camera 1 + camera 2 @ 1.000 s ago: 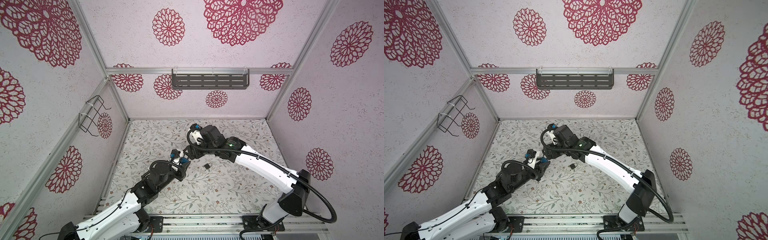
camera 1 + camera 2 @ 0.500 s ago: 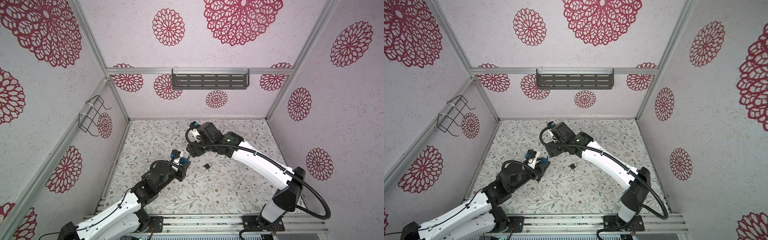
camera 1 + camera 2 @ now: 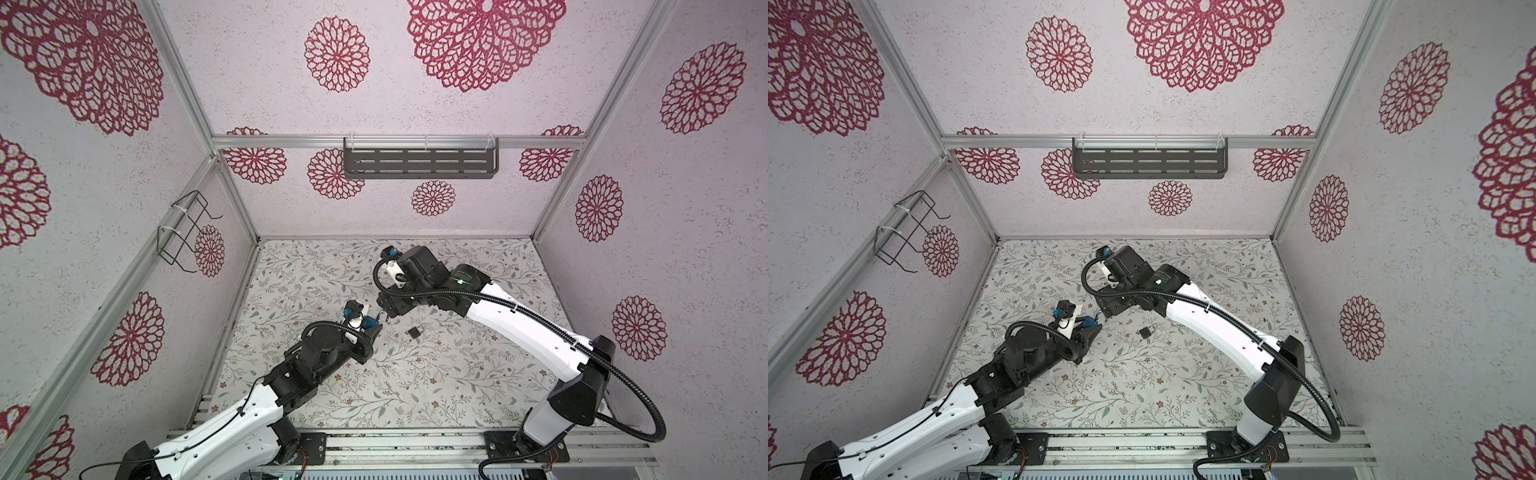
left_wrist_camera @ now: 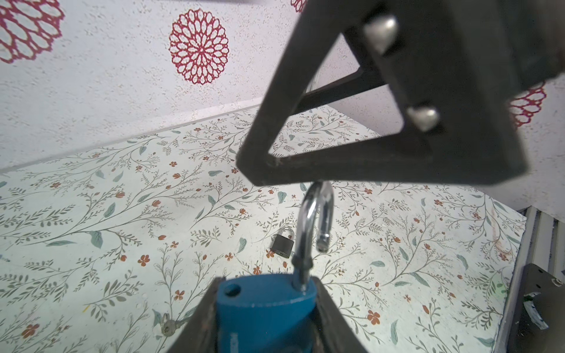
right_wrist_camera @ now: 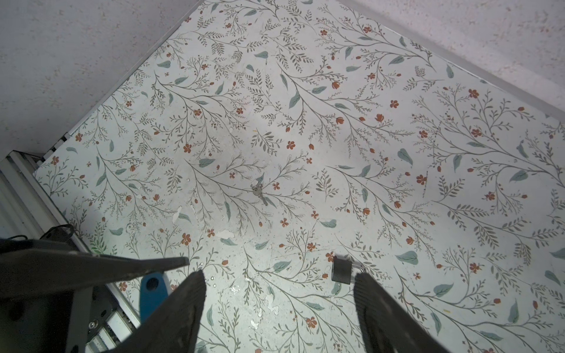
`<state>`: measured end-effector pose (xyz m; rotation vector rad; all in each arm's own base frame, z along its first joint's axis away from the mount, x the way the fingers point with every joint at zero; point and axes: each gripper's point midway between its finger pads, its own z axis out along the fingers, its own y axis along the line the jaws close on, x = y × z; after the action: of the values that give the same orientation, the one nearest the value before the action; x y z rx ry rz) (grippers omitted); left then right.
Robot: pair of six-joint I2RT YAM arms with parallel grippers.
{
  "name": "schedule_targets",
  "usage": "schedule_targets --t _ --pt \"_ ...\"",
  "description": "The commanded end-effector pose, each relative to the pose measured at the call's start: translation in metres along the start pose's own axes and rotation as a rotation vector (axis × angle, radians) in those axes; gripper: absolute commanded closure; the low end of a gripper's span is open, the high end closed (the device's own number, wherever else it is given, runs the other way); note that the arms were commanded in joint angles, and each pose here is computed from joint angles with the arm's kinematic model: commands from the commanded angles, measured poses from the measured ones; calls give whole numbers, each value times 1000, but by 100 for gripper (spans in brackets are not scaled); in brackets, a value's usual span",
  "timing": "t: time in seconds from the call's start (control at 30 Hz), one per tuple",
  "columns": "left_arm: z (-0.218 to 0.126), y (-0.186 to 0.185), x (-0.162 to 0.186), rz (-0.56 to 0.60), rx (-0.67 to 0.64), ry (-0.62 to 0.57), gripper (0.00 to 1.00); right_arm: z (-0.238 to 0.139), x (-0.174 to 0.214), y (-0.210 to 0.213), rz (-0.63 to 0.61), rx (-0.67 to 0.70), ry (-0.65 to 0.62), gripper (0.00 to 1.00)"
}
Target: Unlock with the key
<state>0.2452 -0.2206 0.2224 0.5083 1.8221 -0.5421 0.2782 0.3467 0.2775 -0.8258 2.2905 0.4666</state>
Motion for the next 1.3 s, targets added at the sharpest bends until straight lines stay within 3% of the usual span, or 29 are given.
schedule_targets --t 0.0,0.27,0.6,1.07,1.27 --pt "-4 -1 -34 -15 -8 -132 100 -24 7 0 -15 -29 6 21" --pt "-5 -3 -37 -22 4 -143 100 -33 6 17 5 -171 -41 21" --pt "1 12 -31 -76 -84 -107 100 -44 20 -27 94 -2 -105 19" --pt "52 69 16 -276 -352 211 100 -39 70 -82 409 52 -289 13" --pt "86 100 44 -369 -419 335 100 -26 97 -96 490 66 -284 12"
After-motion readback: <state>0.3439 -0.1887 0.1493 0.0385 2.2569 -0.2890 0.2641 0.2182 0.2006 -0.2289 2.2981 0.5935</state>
